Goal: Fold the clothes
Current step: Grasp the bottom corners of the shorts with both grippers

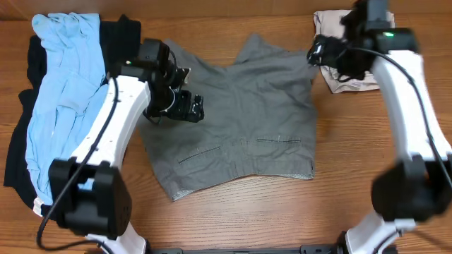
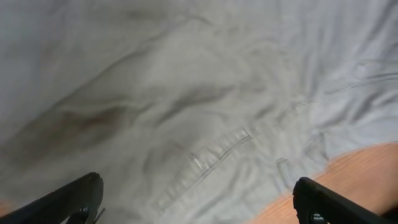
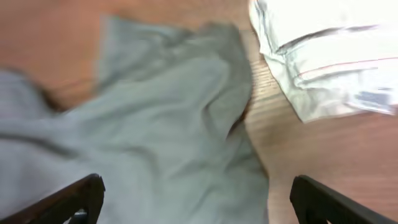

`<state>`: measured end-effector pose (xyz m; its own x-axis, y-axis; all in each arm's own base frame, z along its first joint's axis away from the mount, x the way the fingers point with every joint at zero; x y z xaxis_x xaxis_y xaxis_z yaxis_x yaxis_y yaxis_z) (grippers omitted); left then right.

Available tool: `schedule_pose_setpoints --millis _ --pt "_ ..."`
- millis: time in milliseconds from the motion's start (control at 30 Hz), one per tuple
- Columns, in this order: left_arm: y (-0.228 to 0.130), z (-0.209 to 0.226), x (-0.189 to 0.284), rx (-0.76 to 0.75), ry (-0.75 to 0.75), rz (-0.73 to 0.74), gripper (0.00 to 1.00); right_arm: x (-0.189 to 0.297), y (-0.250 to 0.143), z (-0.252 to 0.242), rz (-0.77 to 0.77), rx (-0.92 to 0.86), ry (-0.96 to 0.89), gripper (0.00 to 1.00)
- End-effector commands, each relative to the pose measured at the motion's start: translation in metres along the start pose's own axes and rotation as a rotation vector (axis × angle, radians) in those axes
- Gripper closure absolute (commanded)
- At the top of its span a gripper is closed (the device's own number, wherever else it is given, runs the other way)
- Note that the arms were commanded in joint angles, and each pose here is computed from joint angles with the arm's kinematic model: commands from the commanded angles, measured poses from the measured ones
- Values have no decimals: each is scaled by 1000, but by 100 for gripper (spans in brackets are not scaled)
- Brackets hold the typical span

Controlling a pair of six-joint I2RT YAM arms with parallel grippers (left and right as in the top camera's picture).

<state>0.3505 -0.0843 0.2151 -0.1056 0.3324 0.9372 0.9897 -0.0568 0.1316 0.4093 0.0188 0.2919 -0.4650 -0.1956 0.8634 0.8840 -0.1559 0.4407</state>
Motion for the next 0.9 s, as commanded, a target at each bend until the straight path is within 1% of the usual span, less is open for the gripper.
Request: schedule_pose_setpoints --millis 0,100,200,367,467,600,733,867 --pt "-8 -25 64 -3 -48 -141 0 62 -10 14 -65 -18 37 0" --pt "-28 -34 86 -1 -33 -161 0 81 -32 14 8 -72 23 0" --pt "-49 -36 99 30 29 -140 0 91 -49 15 68 -107 12 1" --pt "-78 -40 107 99 53 -67 0 96 -72 19 183 -98 -41 4" --pt "-90 -41 102 114 72 -63 0 96 -83 21 243 -82 -85 5" --pt "-111 -30 76 190 149 -15 0 86 -99 22 301 -72 -105 5" --pt "-126 -15 32 256 162 28 0 59 -120 13 366 -96 -125 5" --pt "-134 -1 -6 295 160 30 4 21 -149 3 412 -111 -107 7"
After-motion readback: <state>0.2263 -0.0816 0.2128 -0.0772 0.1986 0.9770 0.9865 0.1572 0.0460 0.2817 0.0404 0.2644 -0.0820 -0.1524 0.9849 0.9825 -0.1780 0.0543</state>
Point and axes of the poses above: each gripper's point midway between its finger pads, its own x axis back along the fingers, its own z axis along the line the jaws close on, y = z × x, the point moved 9 cm from there along x, back along the fingers, and after that the axes turned 8 degrees about x, right-handed, at the moved point
